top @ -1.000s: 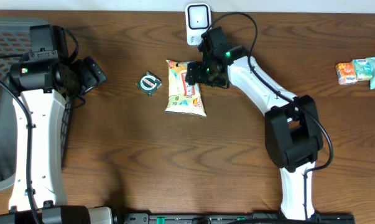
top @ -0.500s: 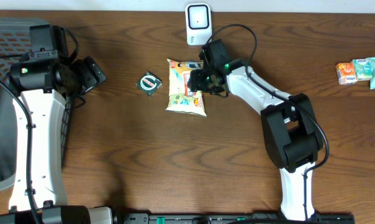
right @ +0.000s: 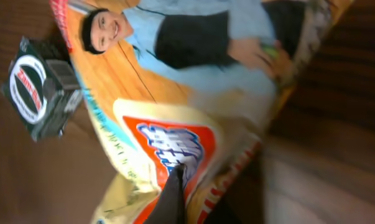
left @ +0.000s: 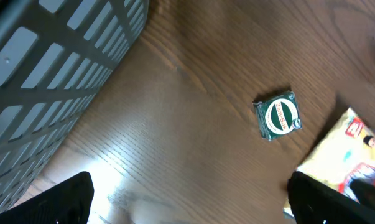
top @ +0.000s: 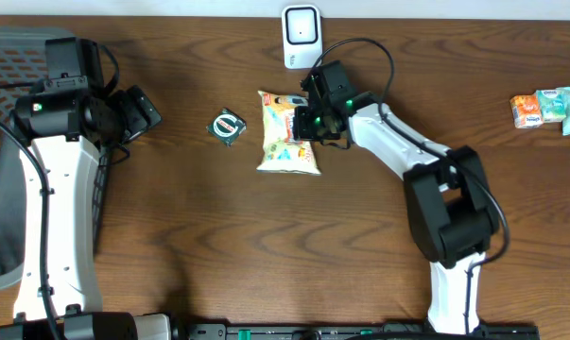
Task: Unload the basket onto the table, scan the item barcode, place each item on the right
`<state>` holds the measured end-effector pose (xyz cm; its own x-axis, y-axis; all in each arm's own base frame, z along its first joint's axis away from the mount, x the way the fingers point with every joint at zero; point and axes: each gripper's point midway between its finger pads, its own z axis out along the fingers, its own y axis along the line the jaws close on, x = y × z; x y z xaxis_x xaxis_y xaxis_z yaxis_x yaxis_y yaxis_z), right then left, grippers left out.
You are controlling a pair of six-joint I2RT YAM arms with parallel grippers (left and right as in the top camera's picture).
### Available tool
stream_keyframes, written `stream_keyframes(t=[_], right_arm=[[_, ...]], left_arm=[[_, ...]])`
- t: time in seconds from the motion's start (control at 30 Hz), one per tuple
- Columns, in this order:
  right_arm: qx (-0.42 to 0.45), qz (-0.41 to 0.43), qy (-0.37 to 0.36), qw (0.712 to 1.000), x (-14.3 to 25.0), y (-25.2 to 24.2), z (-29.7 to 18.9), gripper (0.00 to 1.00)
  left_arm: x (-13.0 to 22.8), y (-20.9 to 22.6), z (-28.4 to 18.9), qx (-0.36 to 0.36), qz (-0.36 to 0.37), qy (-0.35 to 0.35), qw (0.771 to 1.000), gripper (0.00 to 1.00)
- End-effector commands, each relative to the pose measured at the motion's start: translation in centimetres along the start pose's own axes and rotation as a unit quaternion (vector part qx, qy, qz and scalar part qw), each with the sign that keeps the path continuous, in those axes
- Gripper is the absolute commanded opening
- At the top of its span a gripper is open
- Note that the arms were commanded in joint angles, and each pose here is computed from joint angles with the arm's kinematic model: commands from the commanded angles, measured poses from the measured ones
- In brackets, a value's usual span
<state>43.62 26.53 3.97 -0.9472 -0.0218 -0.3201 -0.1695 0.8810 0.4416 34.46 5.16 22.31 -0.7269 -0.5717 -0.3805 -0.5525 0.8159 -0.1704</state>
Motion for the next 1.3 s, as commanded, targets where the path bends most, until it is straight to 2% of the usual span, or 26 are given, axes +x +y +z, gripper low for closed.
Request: stream_keyframes(t=[0.0,0.2,0.3,0.37,0.43,0.57,0.6,0.63,0.7,0.87,1.0,1.13,1.27], right_arm=[[0.081,-0.059,-0.088,0.991,-3.2,0.2,-6.8,0.01],[0.258,-0.106,-0.177,0.944,-4.4,-0.5,-13.1,0.01],[0.293,-0.124,-0.176,0.931,-3.5,0.0,-13.3,0.01],[0.285,-0.132,-0.164,0.935,-2.9,0.5,-12.4,0.01],[0.259,-0.137,-0.147,0.945,-2.2,1.3,-11.1,0.20],[0.207,-0.143,-0.118,0.961,-1.3,2.5,-8.5,0.66],[0.205,-0.143,-0.113,0.962,-1.2,2.4,-7.9,0.71],[0.210,-0.154,-0.101,0.960,-0.7,2.2,-6.5,0.81],[0.216,-0.181,-0.085,0.956,-0.3,1.9,-4.9,0.90],[0.284,-0.219,-0.075,0.931,0.2,-0.4,-1.9,0.99],[0.334,-0.223,-0.095,0.911,-0.4,-1.8,-0.8,0.99],[0.329,-0.217,-0.109,0.913,-0.8,-1.4,-0.3,0.99],[0.330,-0.211,-0.111,0.914,-0.9,-1.9,0.2,0.91]], left_arm=[[-0.2,0.1,-0.2,-0.002,-0.005,-0.004,1.000,0.98],[-0.2,0.1,-0.2,-0.002,-0.005,-0.004,1.000,0.98],[-0.2,0.1,-0.2,-0.002,-0.005,-0.004,1.000,0.98],[-0.2,0.1,-0.2,-0.002,-0.005,-0.004,1.000,0.97],[-0.2,0.1,-0.2,-0.002,-0.005,-0.004,1.000,0.98],[-0.2,0.1,-0.2,-0.002,-0.005,-0.004,1.000,0.97],[-0.2,0.1,-0.2,-0.002,-0.005,-0.004,1.000,0.98],[-0.2,0.1,-0.2,-0.002,-0.005,-0.004,1.000,0.98],[-0.2,0.1,-0.2,-0.002,-0.005,-0.004,1.000,0.98],[-0.2,0.1,-0.2,-0.002,-0.005,-0.004,1.000,0.98],[-0.2,0.1,-0.2,-0.002,-0.005,-0.004,1.000,0.98],[-0.2,0.1,-0.2,-0.002,-0.005,-0.004,1.000,0.98],[-0.2,0.1,-0.2,-0.002,-0.005,-0.004,1.000,0.98]])
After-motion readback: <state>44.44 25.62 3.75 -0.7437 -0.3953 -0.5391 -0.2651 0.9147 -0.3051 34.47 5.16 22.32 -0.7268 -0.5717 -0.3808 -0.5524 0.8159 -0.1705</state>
